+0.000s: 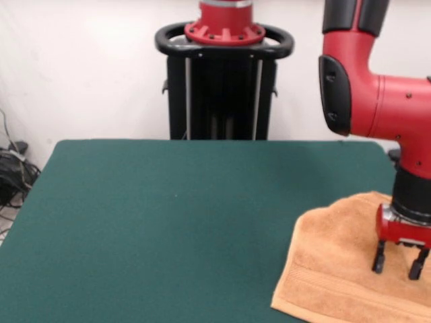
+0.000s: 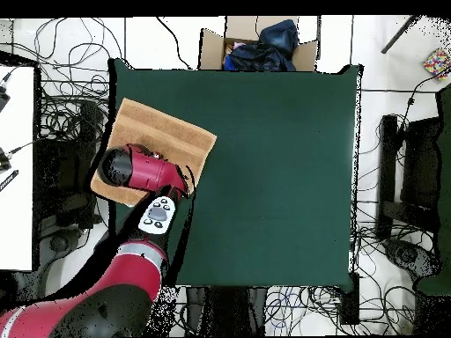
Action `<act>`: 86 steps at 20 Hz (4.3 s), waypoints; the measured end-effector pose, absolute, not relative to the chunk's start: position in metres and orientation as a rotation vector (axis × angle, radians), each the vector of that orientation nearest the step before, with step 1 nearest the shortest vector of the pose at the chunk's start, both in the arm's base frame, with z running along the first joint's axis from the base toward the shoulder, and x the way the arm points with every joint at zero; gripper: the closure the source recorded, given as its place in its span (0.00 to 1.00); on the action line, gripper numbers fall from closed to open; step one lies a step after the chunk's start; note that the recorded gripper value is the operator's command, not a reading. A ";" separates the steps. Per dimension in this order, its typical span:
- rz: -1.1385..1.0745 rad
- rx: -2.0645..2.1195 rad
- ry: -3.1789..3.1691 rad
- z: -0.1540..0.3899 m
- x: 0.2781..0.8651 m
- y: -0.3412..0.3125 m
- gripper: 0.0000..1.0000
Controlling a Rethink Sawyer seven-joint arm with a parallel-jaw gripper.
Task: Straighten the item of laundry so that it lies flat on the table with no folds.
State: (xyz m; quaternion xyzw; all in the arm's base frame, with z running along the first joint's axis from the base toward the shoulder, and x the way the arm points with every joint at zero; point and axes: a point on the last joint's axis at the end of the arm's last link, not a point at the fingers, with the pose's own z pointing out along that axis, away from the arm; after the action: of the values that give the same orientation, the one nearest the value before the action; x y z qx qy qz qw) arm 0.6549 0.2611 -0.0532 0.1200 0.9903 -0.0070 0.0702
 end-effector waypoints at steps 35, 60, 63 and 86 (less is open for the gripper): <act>-0.351 0.435 2.686 -0.036 0.652 0.131 0.00; 0.010 0.656 2.977 -0.058 0.696 0.047 1.00; 0.012 0.643 2.986 -0.057 0.698 0.049 1.00; -0.024 0.510 3.003 -0.058 0.701 0.054 0.00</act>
State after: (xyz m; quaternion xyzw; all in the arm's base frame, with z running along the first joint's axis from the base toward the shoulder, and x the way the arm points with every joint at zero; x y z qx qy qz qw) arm 0.7008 0.0542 -0.0577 0.1672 0.9847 -0.0080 0.0476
